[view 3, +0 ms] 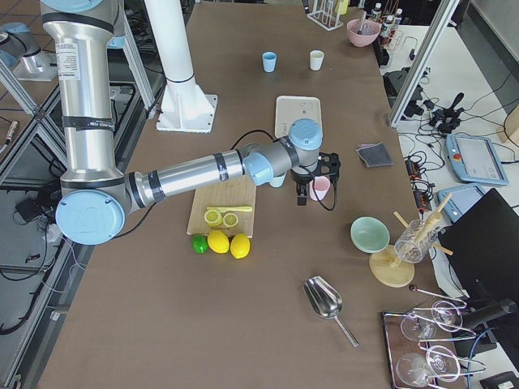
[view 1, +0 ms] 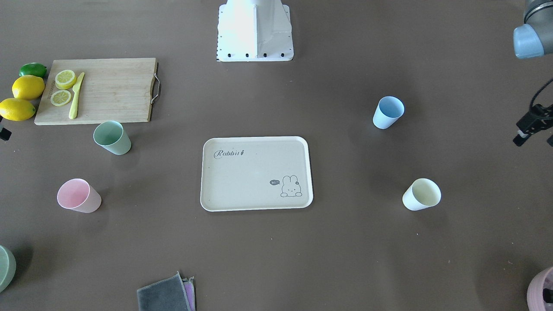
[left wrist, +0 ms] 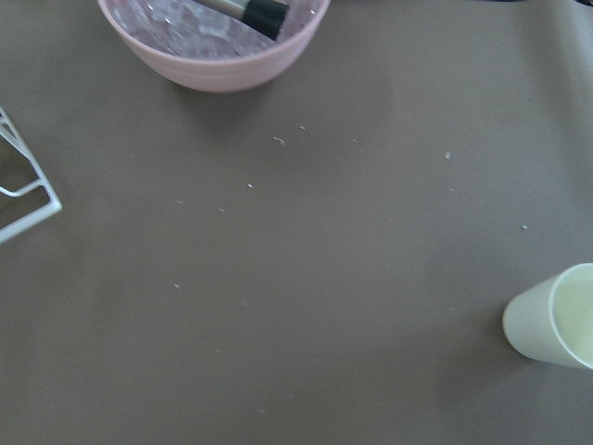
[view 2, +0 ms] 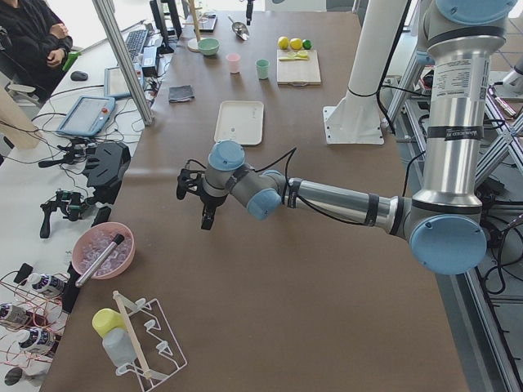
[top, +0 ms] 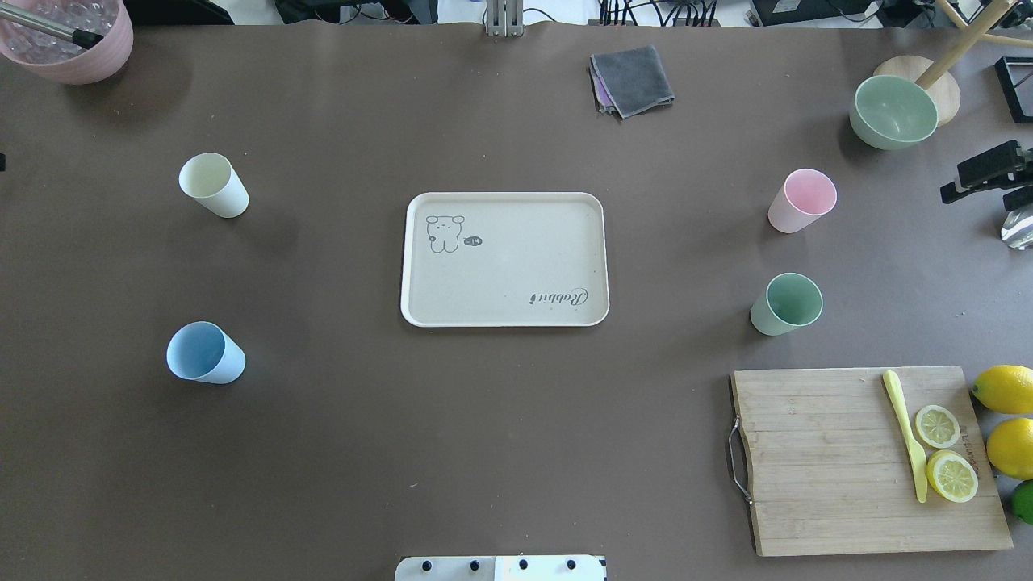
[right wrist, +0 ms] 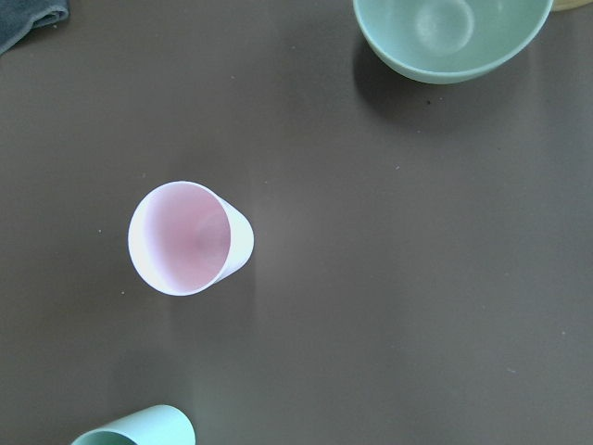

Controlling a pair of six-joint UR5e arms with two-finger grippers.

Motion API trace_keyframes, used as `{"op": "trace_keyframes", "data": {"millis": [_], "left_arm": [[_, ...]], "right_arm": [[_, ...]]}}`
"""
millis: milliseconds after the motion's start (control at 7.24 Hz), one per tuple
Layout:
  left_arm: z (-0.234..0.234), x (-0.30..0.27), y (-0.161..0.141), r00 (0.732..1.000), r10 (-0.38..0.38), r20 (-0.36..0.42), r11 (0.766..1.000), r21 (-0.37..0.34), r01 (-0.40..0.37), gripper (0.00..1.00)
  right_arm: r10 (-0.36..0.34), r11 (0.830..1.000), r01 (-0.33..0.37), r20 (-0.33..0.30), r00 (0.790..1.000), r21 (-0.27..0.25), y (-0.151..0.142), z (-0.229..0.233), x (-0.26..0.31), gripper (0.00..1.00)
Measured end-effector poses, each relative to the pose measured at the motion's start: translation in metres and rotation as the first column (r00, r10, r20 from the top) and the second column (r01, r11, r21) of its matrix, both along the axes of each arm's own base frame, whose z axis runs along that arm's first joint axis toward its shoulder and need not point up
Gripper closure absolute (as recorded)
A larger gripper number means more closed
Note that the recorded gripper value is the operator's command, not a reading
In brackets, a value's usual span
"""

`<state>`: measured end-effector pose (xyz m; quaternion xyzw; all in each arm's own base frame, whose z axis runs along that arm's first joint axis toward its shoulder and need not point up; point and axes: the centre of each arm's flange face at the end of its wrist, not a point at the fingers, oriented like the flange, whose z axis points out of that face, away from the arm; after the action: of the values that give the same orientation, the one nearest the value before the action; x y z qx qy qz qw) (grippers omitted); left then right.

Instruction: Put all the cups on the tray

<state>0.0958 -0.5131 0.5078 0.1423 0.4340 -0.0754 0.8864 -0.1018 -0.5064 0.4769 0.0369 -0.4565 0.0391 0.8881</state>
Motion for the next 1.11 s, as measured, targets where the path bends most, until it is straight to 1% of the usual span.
{"op": "trace_keyframes", "data": {"millis": [138,276,414,691,829,1105], "left_arm": [[-0.012,0.026,0.008,0.999,0.015,-0.029,1.0,-0.019,-0.016,0.02],[-0.019,0.046,0.014,0.998,0.036,-0.044,0.999,-0.03,-0.038,0.02],[-0.023,0.064,0.022,0.996,0.067,-0.053,0.997,-0.032,-0.068,0.02],[-0.036,0.109,0.054,0.985,0.154,-0.074,0.987,-0.037,-0.157,0.02],[-0.046,0.125,0.071,0.98,0.173,-0.095,0.982,-0.054,-0.178,0.02],[-0.055,0.138,0.084,0.977,0.184,-0.111,0.979,-0.069,-0.193,0.02]], "right_arm": [[0.021,0.999,-0.021,-0.006,1.0,-0.024,-0.001,-0.012,-0.022,0.0],[0.026,0.999,-0.026,-0.019,0.999,-0.031,0.001,-0.022,-0.046,0.0],[0.016,0.999,-0.017,-0.031,0.999,-0.031,0.005,-0.026,-0.067,0.0],[0.008,0.999,-0.009,-0.044,0.999,-0.037,0.01,-0.027,-0.086,0.0],[0.0,0.999,-0.002,-0.045,0.999,-0.045,0.014,-0.028,-0.096,0.0],[-0.024,0.998,0.02,-0.074,0.997,-0.052,0.03,-0.028,-0.137,0.0]]}}
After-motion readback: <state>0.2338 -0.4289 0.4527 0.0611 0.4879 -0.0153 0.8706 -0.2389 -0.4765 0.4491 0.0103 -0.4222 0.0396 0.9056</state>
